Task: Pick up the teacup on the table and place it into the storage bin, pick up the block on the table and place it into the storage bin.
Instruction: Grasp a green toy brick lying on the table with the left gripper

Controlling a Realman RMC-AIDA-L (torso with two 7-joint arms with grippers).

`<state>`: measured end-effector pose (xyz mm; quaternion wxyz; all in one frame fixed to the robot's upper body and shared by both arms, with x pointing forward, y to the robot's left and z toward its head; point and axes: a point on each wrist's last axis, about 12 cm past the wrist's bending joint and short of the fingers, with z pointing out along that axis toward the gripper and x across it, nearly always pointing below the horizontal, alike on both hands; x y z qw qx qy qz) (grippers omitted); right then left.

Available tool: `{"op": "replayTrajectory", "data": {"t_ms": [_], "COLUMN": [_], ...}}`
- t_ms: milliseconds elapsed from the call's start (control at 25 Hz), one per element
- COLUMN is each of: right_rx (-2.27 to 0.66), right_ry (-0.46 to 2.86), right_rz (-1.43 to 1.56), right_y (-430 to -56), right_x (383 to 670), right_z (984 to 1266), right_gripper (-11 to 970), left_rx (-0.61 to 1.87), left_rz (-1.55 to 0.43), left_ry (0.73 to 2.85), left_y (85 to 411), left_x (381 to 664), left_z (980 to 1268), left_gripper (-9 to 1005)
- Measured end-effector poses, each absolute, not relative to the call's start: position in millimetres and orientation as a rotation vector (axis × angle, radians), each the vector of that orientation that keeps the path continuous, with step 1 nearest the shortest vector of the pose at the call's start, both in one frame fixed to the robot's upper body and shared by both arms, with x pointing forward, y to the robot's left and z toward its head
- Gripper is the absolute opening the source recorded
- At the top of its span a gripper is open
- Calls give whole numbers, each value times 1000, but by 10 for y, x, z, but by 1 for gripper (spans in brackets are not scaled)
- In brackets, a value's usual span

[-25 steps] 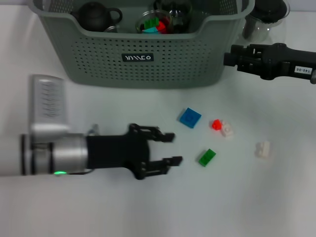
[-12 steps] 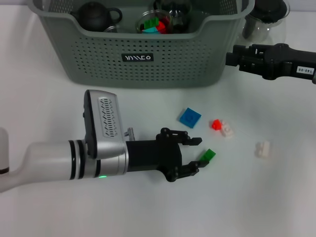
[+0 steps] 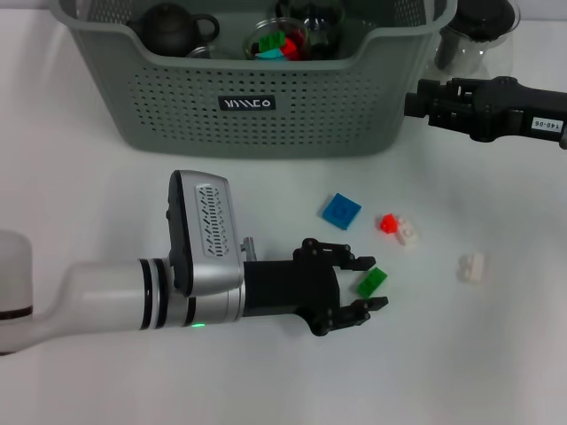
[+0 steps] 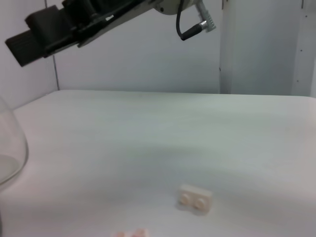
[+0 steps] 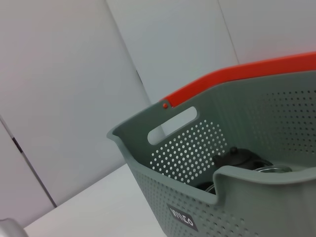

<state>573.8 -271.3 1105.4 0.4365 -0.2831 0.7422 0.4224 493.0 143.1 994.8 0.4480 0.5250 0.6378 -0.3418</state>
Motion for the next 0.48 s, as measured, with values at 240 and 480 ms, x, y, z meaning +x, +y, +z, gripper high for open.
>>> {"op": "replayTrajectory", "data": {"t_ms": [240, 480], "right_rx": [-700, -695], "right_ry": [1849, 1854], "right_rz": [1052, 1050], "right_y": [-2715, -2735], "right_x": [5731, 5720], "right_z": [11040, 11031], "right_gripper": [425, 424], "left_rx": [1276, 1259], "left_rz": [-779, -763], "left_ry": [1585, 1600], "left_y": [1386, 1396], "left_x": [4934, 4938], "left_z": [9909, 9894], "left_gripper": [489, 490]}}
